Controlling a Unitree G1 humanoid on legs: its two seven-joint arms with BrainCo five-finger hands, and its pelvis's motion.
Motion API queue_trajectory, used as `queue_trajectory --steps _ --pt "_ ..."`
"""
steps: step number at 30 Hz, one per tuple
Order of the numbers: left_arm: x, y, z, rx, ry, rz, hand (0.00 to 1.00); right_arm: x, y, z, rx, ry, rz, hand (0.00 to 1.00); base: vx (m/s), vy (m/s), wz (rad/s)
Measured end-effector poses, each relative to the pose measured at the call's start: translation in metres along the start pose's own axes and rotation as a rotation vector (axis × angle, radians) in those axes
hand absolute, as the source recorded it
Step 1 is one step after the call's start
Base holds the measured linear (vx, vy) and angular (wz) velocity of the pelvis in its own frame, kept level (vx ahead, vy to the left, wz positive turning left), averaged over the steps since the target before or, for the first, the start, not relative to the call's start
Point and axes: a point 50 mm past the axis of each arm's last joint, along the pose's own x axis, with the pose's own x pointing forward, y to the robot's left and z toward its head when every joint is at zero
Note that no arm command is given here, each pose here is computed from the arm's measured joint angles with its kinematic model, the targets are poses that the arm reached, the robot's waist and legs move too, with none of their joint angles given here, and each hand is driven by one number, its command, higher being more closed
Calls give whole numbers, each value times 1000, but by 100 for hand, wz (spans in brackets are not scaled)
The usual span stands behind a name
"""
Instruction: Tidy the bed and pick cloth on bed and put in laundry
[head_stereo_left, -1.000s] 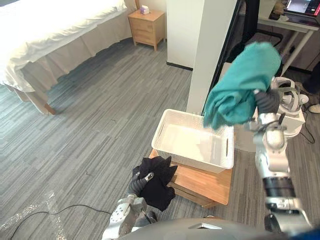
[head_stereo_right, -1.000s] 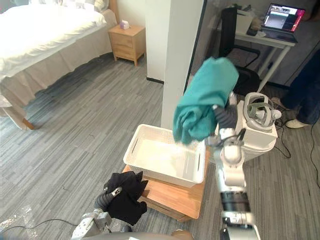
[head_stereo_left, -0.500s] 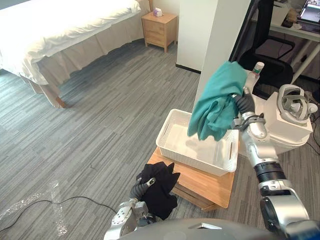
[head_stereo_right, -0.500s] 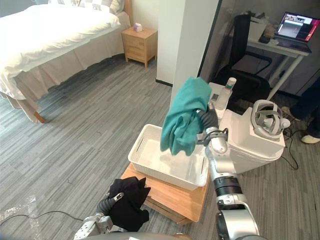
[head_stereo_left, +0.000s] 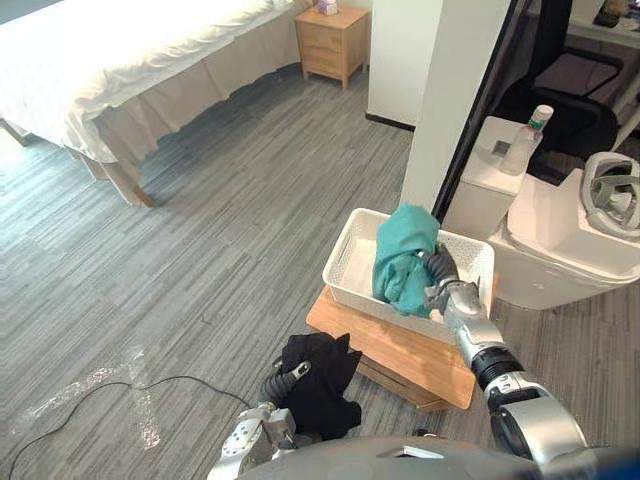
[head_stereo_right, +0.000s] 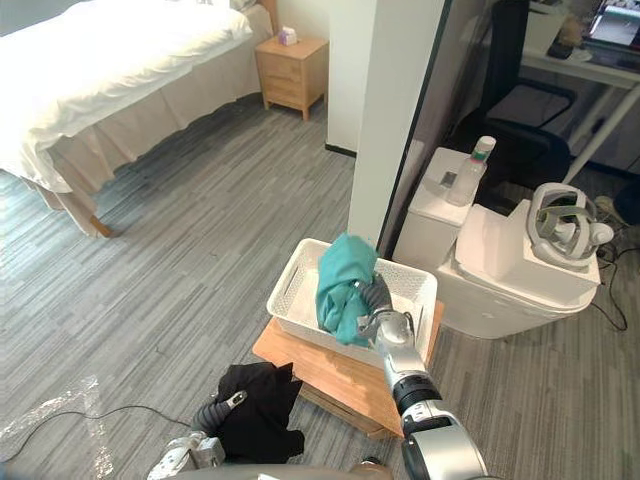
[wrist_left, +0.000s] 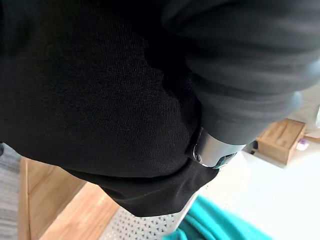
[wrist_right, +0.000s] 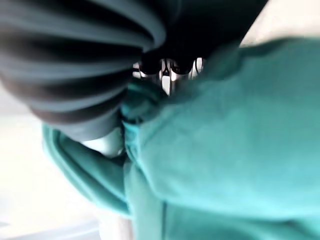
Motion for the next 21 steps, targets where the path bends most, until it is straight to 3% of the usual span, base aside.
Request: queue_trajectory --steps 6,17,21 --pt "6 -7 11 12 -48 -35 100 4 -11 -9 -202 86 -127 0 15 3 10" --pt "7 -22 52 32 -241 -107 100 9 -54 18 -345 10 -385 0 20 6 2" --pt "7 -18 63 39 -275 -102 100 3 -79 15 -443 76 -517 0 -44 12 -12"
